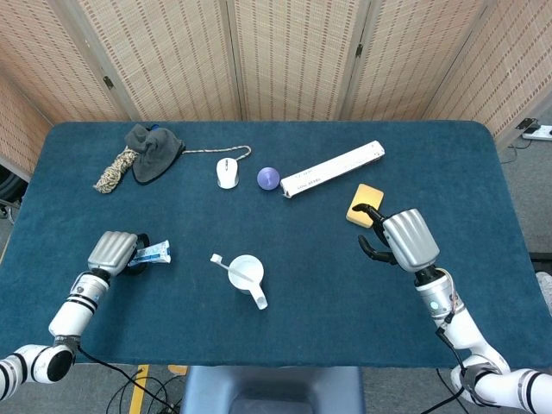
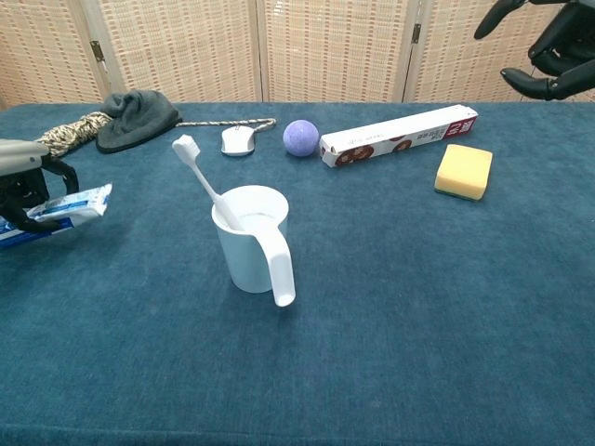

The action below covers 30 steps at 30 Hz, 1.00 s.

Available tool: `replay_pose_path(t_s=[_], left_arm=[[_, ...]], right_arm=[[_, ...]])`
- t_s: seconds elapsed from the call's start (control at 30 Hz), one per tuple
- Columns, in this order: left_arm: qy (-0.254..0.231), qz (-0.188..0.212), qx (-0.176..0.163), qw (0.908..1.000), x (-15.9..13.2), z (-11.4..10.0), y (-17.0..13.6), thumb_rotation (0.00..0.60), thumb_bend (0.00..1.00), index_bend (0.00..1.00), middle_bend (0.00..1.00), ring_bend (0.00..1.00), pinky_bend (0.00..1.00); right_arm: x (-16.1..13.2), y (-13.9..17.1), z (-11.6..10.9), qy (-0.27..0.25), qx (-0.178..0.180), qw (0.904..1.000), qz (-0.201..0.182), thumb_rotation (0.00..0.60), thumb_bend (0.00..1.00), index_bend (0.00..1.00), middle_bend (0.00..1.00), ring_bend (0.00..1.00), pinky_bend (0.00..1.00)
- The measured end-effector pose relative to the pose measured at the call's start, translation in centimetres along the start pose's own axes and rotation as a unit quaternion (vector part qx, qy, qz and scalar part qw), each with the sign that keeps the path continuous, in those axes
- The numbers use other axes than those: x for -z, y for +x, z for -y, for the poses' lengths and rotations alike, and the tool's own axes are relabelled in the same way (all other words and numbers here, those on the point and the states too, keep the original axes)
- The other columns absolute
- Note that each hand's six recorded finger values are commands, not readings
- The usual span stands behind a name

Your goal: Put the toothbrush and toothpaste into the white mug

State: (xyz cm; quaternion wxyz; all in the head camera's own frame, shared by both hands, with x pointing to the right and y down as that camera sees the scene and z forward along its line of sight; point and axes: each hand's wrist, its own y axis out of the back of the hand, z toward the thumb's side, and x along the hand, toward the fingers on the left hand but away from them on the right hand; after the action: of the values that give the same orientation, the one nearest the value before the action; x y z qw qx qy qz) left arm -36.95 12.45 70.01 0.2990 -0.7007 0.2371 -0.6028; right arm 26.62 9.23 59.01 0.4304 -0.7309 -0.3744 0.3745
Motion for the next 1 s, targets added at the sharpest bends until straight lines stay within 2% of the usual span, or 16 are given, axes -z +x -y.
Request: replay_pose_path(t_s=[0.17,0.27,0.37,0.57,0.7,0.9,1.0], left_arm=[[-0.074,0.001,-0.015,0.9971,0.7,-1.3,-0.1,0.600,0.42,0.67,0.99,0.97,0.95],[-0.131,0.003,-0.021,0.9912,1.0,-1.9,-0.2,0.600,0.43,0.68,0.99,0.98,0.95],[-0.190,0.009,-0.026,0.9813,1.3,-2.4,-0.2,0.600,0.44,0.70,0.99,0.98,0.95],[-0.310,0.046,-0.036,0.9488,0.4,-3.9,-0.4,0.600,0.45,0.71,0.99,0.98,0.95],[-0.374,0.090,-0.032,0.9226,-1.4,-5.1,-0.5,0.600,0.45,0.71,0.99,0.98,0.95],[-0.442,0.152,-0.014,0.8841,-5.2,-7.2,-0.5,0.600,0.45,0.70,0.99,0.98,0.95],[-0.457,0.182,-0.002,0.8705,-7.5,-8.2,-0.4,0.600,0.45,0.70,1.00,0.98,0.95]], right_arm=[[0.0,0.1,0.0,-0.001,0.001,1.0000,0.000,0.600,0.36,0.29,0.91,1.00,0.98],[0.0,0.1,0.0,-0.002,0.002,1.0000,0.001,0.600,0.36,0.29,0.91,1.00,0.98],[0.1,0.2,0.0,-0.003,0.003,1.0000,0.002,0.600,0.36,0.29,0.91,1.00,0.98],[0.1,0.3,0.0,-0.006,0.006,1.0000,0.004,0.600,0.36,0.29,0.91,1.00,0.98],[0.1,0.3,-0.2,-0.009,0.012,0.9999,0.004,0.600,0.36,0.29,0.91,1.00,0.98],[0.4,0.4,-1.1,-0.010,0.028,0.9995,0.008,0.600,0.36,0.29,0.91,1.00,0.98],[0.6,0.4,-1.7,-0.011,0.035,0.9992,0.012,0.600,0.36,0.29,0.91,1.00,0.98]])
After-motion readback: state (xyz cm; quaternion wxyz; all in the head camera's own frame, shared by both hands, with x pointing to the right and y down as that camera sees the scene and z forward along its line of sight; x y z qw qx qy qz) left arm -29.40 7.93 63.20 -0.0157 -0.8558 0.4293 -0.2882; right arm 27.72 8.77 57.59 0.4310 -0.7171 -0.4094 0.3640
